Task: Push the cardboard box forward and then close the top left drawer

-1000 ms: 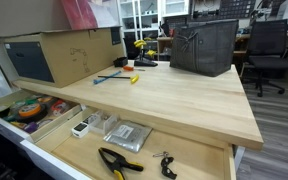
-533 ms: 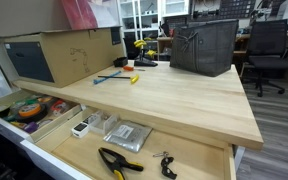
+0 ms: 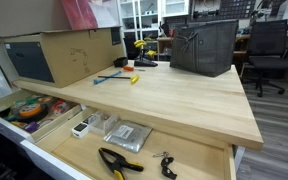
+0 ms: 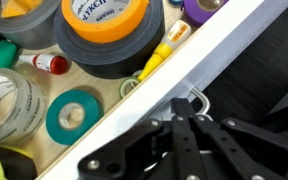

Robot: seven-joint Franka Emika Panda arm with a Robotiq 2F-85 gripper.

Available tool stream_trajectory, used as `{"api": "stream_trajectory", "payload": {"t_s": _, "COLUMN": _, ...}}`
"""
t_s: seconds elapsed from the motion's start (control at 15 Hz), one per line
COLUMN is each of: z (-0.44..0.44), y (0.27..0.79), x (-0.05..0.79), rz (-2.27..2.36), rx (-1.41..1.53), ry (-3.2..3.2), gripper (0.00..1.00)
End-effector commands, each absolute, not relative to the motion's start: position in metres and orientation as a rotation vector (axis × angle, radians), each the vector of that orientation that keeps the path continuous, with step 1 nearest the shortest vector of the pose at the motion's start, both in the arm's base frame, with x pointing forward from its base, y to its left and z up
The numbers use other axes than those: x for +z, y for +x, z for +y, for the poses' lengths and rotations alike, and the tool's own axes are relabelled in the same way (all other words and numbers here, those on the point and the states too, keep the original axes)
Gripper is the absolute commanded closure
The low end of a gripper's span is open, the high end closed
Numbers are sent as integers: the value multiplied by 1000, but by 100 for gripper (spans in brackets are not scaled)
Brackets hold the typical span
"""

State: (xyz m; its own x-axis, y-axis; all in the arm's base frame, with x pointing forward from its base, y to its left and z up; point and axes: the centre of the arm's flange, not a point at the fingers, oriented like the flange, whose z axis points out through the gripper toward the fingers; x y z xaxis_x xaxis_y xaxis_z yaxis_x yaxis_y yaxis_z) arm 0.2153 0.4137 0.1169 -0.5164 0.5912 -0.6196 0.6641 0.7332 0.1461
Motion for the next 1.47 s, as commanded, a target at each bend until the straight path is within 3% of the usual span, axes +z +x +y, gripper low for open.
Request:
{"api": "stream_trajectory", "payload": {"t_s": 0.0, "z": 408, "y": 236, "x": 107, "rz": 2212, "rx": -168, "ry": 859, "gripper": 100}}
{"api": "stream_trajectory", "payload": {"t_s": 1.4, "z": 330, "y": 366, "x": 111, "rz": 1971, "rx": -299, "ry": 969, "gripper": 100}}
